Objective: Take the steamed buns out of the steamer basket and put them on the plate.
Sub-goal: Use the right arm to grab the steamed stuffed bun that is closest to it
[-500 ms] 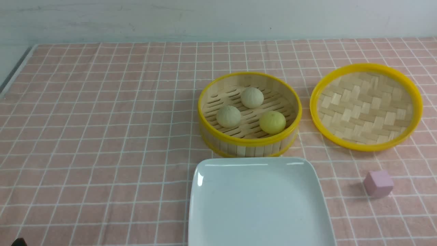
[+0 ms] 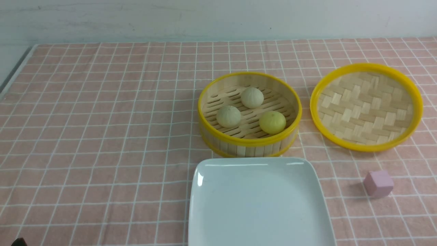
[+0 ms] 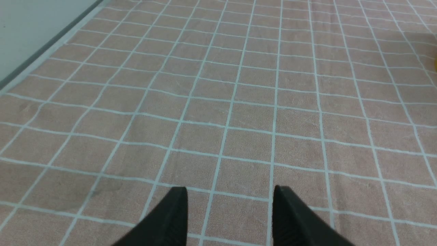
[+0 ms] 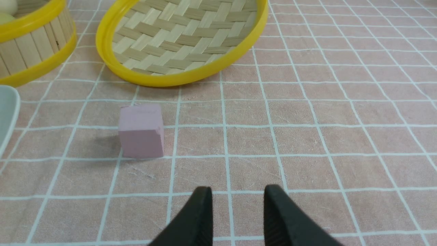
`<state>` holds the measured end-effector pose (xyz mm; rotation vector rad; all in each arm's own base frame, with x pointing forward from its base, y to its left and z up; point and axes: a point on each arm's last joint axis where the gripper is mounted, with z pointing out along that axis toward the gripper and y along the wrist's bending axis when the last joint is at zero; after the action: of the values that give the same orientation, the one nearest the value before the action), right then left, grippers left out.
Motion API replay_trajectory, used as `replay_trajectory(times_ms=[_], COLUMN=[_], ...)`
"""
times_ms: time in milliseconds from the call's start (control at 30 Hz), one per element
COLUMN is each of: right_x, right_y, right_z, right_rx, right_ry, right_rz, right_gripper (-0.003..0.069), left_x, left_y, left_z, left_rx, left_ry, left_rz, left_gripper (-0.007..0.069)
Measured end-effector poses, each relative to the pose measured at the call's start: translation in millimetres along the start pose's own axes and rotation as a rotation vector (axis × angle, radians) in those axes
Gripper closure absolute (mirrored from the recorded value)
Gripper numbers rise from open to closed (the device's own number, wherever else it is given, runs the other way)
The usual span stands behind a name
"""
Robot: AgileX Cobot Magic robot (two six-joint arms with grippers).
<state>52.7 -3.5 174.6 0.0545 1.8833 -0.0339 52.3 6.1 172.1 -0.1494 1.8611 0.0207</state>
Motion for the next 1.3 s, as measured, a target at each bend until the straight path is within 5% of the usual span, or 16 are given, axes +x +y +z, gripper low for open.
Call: replay_trajectory(times_ms=[900, 1100, 1133, 1167, 1300], right_x=[-4.0, -68.0, -90.9, -105.4, -141.3], right_y=[0.1, 0.3, 0.2, 0.1, -0.5], right_z=[-1.1, -33.5, -50.4, -63.4, -106.2], right_rx=[-0.001, -0.006, 0.213, -0.008, -0.008], right_ry=[-0.022, -0.235, -0.308, -0.347, -0.435], right_rz=[0.001, 0.011, 0.048, 0.016, 0.023], right_gripper=[0.0419, 0.0418, 0.0418, 0.0418, 0.0418], left_x=[0.0, 0.0, 0.0, 0.0, 0.0], left_y=[0.0, 0.0, 0.0, 0.0, 0.0], left_z=[0.0, 0.0, 0.0, 0.0, 0.0], left_rx=[0.000, 0.000, 0.000, 0.000, 0.000], left_ry=[0.000, 0.000, 0.000, 0.000, 0.000], left_rz=[0.000, 0.000, 0.000, 0.000, 0.000], left_gripper=[0.0260, 0.0260, 0.0260, 0.0260, 0.0260])
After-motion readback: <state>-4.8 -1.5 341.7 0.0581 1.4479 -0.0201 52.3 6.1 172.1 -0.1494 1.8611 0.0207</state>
